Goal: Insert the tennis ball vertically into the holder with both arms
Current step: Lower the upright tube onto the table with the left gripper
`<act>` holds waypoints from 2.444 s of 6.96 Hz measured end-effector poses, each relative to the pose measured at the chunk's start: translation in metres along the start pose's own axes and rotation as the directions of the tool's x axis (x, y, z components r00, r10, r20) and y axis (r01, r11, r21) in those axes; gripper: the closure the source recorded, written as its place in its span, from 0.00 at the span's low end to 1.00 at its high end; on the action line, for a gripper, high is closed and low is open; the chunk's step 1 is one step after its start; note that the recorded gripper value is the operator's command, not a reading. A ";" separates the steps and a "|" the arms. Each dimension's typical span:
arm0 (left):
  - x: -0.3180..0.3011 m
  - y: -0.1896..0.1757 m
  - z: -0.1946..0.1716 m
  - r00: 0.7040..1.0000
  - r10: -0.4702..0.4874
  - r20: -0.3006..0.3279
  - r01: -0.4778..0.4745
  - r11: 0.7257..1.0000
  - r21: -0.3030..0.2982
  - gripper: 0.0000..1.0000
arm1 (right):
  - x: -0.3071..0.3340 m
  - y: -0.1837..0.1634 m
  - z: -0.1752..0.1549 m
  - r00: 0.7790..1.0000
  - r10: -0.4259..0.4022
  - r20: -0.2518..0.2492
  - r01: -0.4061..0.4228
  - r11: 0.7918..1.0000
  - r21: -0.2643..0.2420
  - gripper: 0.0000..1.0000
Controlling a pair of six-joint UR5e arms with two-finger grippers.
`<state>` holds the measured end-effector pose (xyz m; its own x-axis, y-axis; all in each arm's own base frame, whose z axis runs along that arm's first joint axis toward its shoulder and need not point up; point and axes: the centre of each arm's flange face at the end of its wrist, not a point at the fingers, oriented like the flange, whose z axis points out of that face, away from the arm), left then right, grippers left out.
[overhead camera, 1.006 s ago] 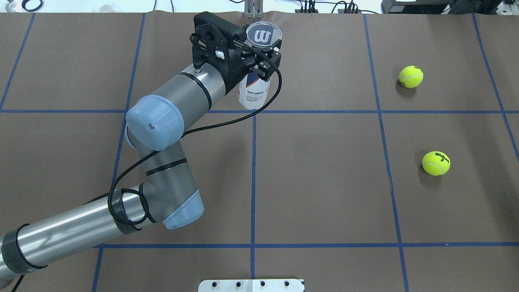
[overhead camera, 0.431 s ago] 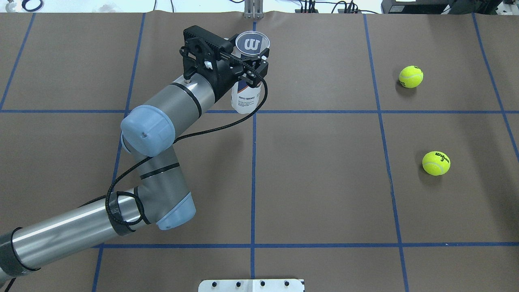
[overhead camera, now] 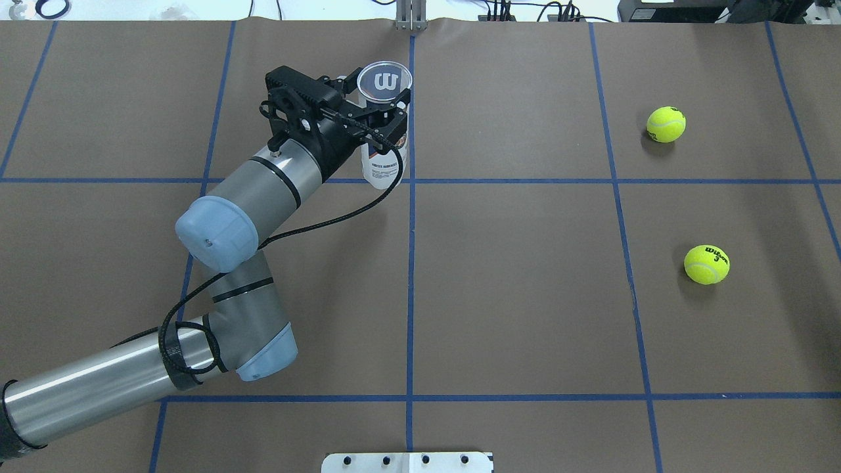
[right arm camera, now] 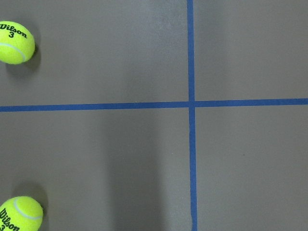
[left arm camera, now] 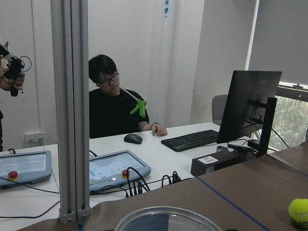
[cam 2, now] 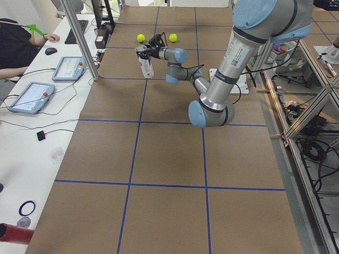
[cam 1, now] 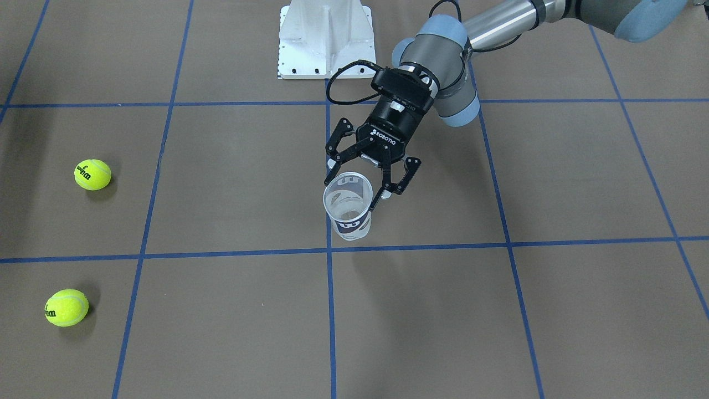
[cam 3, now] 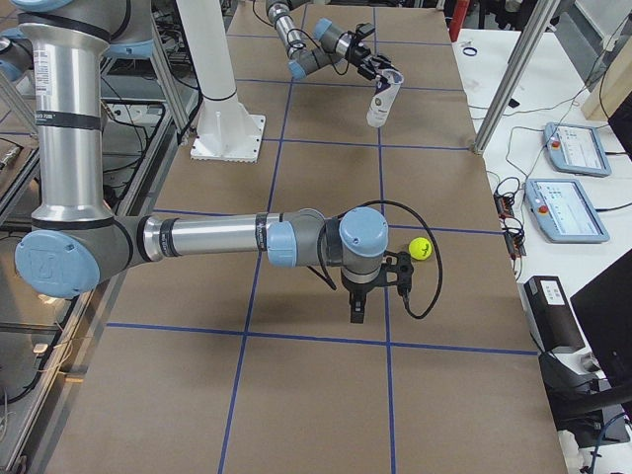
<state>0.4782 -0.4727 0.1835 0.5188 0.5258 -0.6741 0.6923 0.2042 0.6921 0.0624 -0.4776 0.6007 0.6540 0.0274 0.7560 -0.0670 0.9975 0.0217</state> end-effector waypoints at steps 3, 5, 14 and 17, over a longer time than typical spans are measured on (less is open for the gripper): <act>0.010 0.040 -0.014 0.999 -0.054 0.003 0.054 0.996 0.065 0.67 | 0.001 0.000 0.001 1.000 0.002 0.000 -0.002 1.000 -0.001 0.00; 0.015 0.051 -0.017 0.999 -0.054 0.005 0.054 0.997 0.063 0.51 | 0.001 0.000 0.001 1.000 0.001 0.000 -0.001 1.000 -0.001 0.00; 0.013 0.073 -0.019 0.998 -0.048 0.029 0.046 0.997 0.059 0.50 | 0.001 0.000 0.002 1.000 0.003 0.000 -0.003 1.000 -0.004 0.00; 0.013 0.078 -0.021 0.998 -0.053 0.037 0.050 0.996 0.067 0.22 | 0.002 0.000 0.002 1.000 0.003 -0.001 -0.003 1.000 -0.004 0.00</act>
<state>0.5286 -0.4331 0.2344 0.4999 0.4832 -0.7187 0.7497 0.1741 0.6385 0.0618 -0.4777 0.6034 0.6542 0.0306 0.7557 -0.0657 0.9977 0.0164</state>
